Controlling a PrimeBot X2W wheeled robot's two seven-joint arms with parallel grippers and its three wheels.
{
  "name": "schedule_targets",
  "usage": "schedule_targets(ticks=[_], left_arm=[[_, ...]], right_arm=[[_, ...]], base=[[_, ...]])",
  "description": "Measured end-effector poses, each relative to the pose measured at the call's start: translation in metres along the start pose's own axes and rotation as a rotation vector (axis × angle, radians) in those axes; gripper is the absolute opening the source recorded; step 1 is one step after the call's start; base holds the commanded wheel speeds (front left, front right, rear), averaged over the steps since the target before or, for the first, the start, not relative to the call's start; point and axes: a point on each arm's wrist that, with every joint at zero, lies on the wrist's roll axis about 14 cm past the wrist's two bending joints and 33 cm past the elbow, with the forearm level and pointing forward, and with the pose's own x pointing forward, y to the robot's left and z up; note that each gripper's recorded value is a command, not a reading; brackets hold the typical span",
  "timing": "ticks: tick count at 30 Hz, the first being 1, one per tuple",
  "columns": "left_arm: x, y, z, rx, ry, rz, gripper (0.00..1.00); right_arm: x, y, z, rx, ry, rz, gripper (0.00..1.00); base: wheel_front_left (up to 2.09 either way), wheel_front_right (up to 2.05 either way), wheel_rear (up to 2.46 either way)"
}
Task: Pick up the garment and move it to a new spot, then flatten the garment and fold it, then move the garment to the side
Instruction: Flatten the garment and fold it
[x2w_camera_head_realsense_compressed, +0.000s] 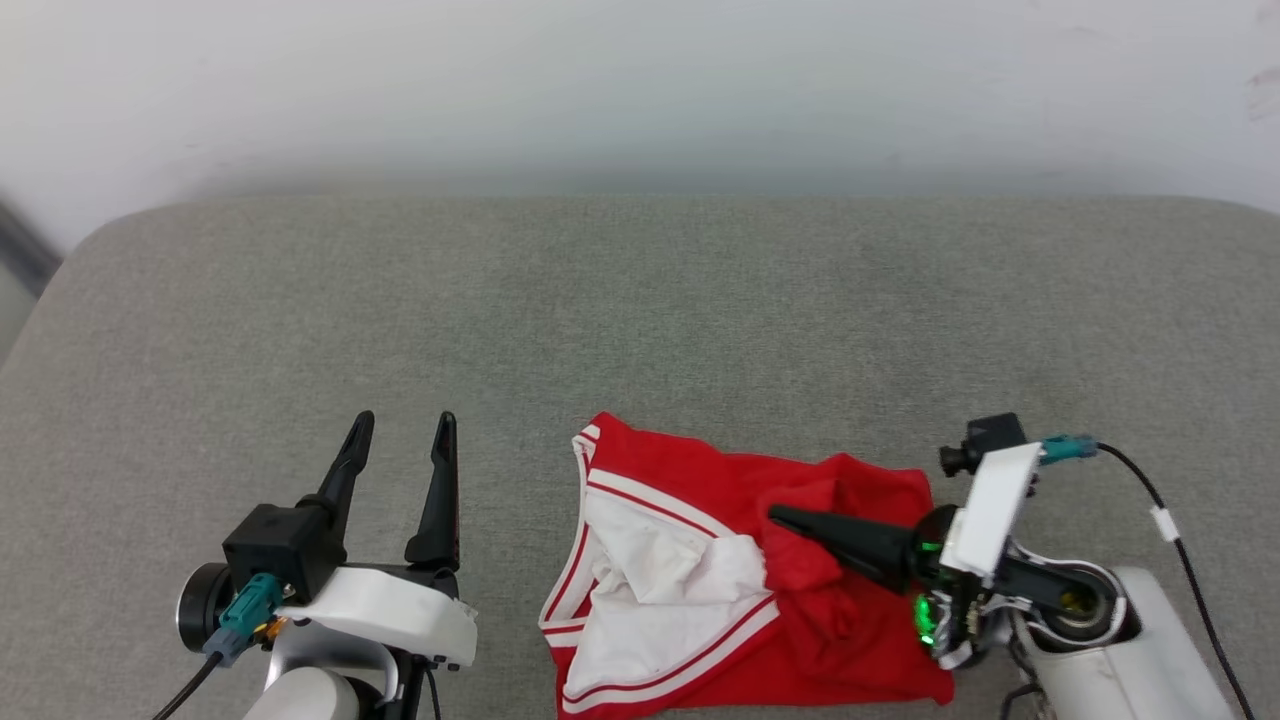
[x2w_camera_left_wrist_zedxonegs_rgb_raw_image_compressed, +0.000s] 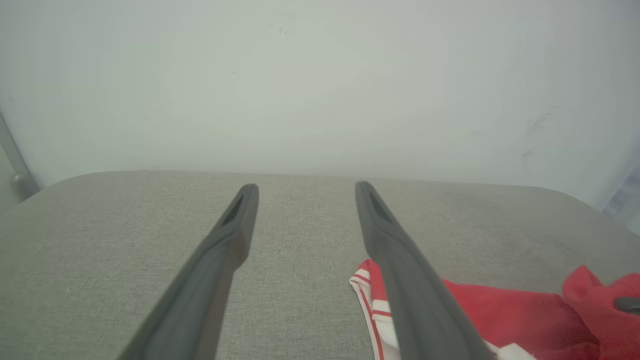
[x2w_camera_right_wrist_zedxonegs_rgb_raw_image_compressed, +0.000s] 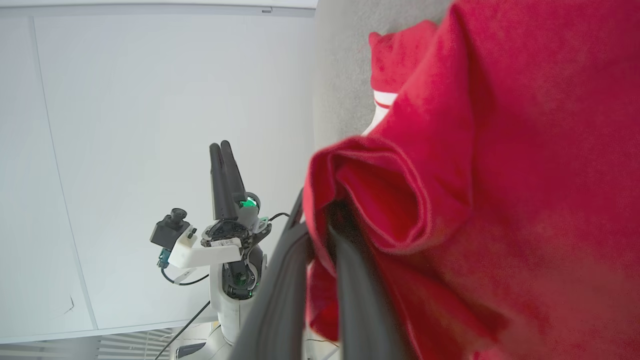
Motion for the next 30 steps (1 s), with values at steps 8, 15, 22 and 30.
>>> schedule_targets(ticks=[8,15,22,30], left_arm=[[-0.002,0.014,-0.006,-0.006,0.014,0.049,1.0],[0.0,0.022,-0.013,-0.008,0.028,0.072,1.0],[0.002,0.02,-0.015,-0.012,0.03,0.069,1.0],[0.005,0.012,-0.012,-0.013,0.018,0.047,1.0]], right_arm=[[0.065,0.006,-0.038,-0.073,0.118,-0.026,0.0],[0.087,-0.009,-0.039,-0.16,0.106,-0.108,1.0],[0.091,0.012,-0.034,-0.432,0.114,-0.123,1.0],[0.044,0.011,0.039,-0.934,-0.156,-0.282,1.0]], base=[[0.0,0.0,0.0],[0.0,0.0,0.0],[0.0,0.0,0.0],[0.0,0.0,0.0]])
